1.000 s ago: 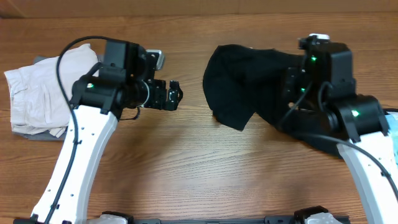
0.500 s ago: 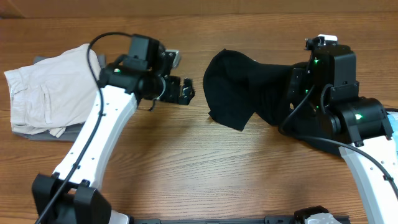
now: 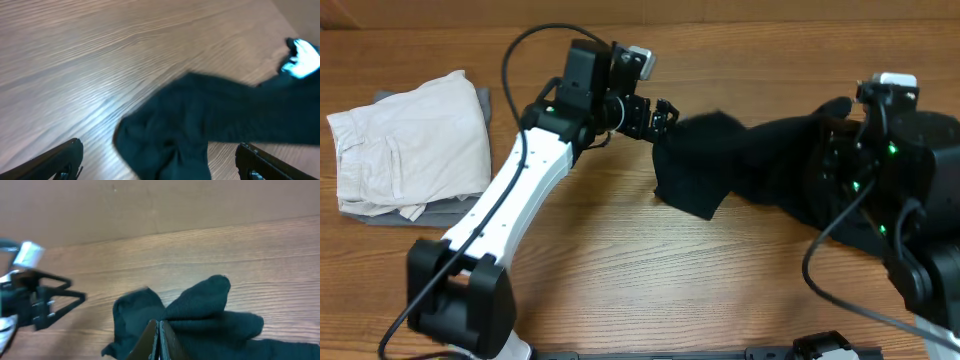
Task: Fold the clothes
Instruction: 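Reach the left gripper to the black T-shirt and pinch its edge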
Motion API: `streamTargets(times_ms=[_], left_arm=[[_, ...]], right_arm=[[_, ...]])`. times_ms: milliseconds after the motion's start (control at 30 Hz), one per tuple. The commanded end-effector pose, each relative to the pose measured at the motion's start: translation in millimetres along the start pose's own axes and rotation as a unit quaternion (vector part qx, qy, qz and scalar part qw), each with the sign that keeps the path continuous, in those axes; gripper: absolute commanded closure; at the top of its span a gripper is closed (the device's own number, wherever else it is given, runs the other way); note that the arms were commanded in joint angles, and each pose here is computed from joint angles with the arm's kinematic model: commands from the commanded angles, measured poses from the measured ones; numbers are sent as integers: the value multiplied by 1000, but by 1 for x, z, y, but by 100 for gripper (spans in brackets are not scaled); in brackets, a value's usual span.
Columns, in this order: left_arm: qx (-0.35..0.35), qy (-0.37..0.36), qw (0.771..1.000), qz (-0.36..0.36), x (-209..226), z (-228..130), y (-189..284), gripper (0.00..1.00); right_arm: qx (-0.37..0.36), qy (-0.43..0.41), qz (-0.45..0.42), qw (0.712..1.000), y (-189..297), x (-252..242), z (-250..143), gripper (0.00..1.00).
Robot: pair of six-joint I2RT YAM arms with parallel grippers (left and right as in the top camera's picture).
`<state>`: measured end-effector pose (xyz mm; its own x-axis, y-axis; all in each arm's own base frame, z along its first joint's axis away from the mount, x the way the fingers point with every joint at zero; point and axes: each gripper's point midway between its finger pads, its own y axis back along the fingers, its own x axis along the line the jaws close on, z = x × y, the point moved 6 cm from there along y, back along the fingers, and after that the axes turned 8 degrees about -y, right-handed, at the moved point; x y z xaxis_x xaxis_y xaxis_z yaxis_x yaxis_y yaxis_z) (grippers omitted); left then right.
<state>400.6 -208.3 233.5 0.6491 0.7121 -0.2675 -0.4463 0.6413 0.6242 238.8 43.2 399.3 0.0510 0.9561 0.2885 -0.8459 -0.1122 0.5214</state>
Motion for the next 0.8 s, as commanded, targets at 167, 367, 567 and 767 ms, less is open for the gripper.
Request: streamTargets(times_ms=[167, 367, 567, 767], left_arm=[[9, -108, 990, -93, -18, -13, -47, 0], [40, -135, 981, -131, -23, -33, -62, 2], [72, -116, 971, -196, -29, -56, -71, 4], [78, -113, 946, -295, -49, -69, -60, 7]], right_arm=[[-36, 23, 50, 998, 41, 7, 4, 96], [-35, 25, 49, 998, 51, 4, -1, 96], [-18, 35, 43, 998, 52, 1, -8, 96], [-24, 34, 41, 998, 52, 1, -6, 96]])
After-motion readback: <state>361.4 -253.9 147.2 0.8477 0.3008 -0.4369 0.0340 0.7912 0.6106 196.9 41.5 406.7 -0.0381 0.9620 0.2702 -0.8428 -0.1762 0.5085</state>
